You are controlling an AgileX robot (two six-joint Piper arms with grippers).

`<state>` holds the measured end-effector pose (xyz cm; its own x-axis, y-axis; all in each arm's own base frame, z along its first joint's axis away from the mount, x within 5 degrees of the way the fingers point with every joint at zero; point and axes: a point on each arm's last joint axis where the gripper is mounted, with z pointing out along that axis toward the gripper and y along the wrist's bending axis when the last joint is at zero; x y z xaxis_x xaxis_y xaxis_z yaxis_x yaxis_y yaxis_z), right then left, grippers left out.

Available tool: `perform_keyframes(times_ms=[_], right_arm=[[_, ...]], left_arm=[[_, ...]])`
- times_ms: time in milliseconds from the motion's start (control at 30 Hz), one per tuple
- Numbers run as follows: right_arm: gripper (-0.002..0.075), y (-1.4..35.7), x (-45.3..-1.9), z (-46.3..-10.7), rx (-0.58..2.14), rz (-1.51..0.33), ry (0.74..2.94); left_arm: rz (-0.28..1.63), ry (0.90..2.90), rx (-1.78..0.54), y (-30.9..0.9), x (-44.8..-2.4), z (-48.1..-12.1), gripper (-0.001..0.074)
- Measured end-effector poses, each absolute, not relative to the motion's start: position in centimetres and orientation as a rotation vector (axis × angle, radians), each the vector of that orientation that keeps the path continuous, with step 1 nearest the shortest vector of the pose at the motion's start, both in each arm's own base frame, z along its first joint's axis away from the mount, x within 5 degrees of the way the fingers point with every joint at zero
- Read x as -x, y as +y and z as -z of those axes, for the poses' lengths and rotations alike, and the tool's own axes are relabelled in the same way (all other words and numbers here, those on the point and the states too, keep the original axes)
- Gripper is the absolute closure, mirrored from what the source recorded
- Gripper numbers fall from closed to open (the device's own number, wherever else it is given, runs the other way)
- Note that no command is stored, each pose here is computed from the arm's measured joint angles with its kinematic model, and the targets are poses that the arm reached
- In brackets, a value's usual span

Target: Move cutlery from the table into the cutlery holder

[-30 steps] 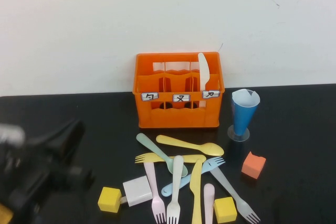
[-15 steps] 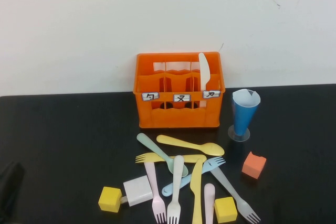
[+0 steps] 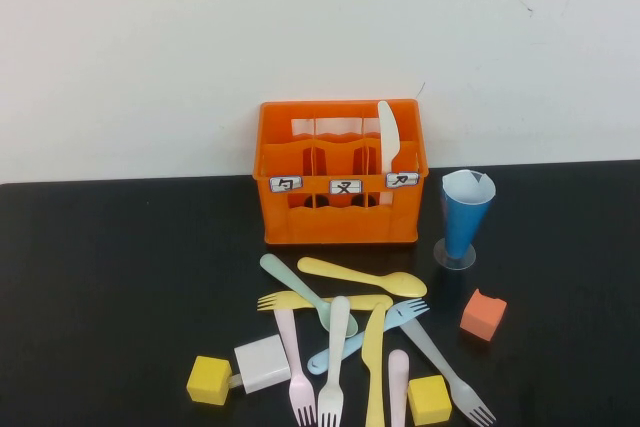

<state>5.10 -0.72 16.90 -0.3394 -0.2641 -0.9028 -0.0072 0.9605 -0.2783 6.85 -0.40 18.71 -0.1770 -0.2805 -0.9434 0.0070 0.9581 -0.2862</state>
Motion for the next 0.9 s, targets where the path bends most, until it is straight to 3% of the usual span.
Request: perform_keyframes(times_ms=[300, 567, 900], right_arm=[[0.0730, -0.7, -5.1, -16.9, 0.197, 0.265, 1.904], [0.0730, -0.7, -5.1, -16.9, 0.197, 0.265, 1.904], [0.0730, -0.7, -5.1, -16.9, 0.197, 0.265, 1.904]], left_arm=[[0.149, 1.825, 0.315, 0.3, -5.3, -17.3, 0.0735], [0.035, 1.856, 0.162, 0.3, -5.3, -17.3, 0.0736], [0.045, 1.858, 0.132, 0.1, -5.3, -17.3, 0.0736]])
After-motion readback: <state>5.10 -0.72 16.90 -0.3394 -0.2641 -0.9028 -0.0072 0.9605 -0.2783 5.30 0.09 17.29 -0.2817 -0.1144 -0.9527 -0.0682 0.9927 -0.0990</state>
